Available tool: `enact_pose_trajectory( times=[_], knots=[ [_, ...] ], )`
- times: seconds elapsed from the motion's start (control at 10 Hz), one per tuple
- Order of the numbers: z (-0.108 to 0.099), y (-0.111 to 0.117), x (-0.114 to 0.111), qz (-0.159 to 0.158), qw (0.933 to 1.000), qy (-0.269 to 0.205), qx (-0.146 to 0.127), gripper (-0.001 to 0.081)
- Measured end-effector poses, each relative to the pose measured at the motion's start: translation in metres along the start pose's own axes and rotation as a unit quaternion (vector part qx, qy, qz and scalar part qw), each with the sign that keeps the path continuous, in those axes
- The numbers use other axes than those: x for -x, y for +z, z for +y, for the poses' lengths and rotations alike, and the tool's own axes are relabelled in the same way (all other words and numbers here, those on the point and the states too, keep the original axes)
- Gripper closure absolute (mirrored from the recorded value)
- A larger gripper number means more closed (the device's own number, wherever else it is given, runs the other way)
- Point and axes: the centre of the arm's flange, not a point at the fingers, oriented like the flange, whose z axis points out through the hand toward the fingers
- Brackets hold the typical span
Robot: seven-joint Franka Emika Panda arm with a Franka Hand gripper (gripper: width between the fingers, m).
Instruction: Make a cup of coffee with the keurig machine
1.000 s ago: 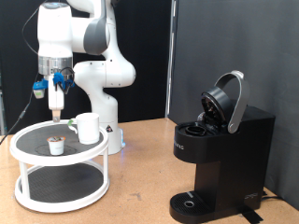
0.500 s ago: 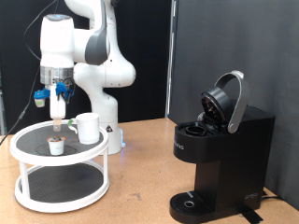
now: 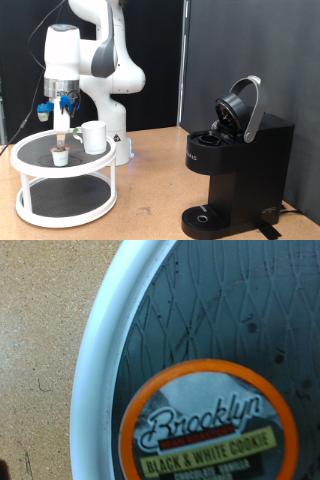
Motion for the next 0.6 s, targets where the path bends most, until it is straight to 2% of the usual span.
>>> enact_pose_trajectory(
  times=[0.6],
  knots=[
    [0.008, 0.024, 0.003, 0.008, 0.9999, -0.011, -0.002, 0.0072]
  ],
)
